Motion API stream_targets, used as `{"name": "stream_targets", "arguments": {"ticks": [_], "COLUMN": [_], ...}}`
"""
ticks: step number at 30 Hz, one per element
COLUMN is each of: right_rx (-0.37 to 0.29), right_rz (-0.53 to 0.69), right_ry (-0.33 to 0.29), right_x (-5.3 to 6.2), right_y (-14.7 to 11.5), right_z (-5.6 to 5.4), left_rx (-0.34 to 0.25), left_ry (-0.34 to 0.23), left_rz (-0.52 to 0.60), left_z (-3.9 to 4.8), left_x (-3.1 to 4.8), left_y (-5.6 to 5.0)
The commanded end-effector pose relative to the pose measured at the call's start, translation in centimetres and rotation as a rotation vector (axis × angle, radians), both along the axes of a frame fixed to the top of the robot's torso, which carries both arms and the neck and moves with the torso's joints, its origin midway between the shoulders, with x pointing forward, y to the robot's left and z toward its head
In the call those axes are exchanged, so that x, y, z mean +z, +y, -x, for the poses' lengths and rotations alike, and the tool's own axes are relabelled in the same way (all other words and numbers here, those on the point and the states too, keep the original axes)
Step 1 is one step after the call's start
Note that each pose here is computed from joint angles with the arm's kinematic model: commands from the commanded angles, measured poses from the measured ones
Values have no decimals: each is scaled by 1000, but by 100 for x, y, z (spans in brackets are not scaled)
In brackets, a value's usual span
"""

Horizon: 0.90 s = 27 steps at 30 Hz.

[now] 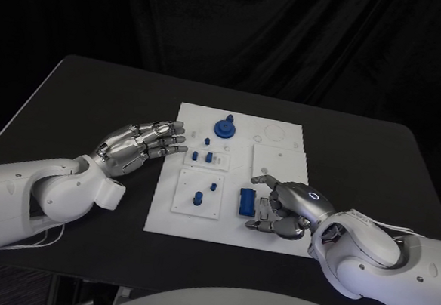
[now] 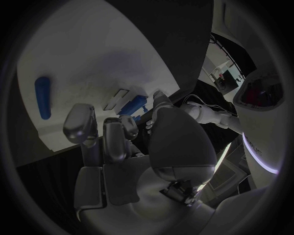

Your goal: Assemble the parts on the task board

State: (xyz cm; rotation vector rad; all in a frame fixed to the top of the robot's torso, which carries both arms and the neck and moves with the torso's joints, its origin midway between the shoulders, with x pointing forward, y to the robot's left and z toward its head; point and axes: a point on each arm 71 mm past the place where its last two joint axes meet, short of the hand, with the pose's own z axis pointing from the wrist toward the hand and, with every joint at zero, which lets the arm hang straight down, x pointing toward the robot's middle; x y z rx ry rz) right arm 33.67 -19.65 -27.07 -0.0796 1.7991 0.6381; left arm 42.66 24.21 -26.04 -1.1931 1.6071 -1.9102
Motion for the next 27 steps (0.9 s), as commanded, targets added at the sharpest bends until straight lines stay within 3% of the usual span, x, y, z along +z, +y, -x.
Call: {"name": "stream_targets", "arguments": {"ticks": [1, 6, 10, 14, 19, 27], "right_rx": [-20, -73, -130, -207, -283, -333], "right_rz": [-69, -94, -59, -26, 29, 142], "right_ry": [-77, -119, -91, 1, 100, 144], "right_x": [175, 511, 614, 591, 459, 276], "right_y": [-31, -187, -347, -523, -702, -839], "right_z": [-7, -105, -163, -197, -173, -89], "left_rx": [-4, 1, 2, 2, 4, 2], "left_ry": [-7, -8, -8, -9, -11, -10], "left_rz": [18, 15, 15, 15, 15, 14], "left_z": [9, 7, 6, 3, -5, -9], "left_x": [9, 7, 7, 6, 4, 1], "left_y": [-6, -5, -13, -20, -15, -15]}}
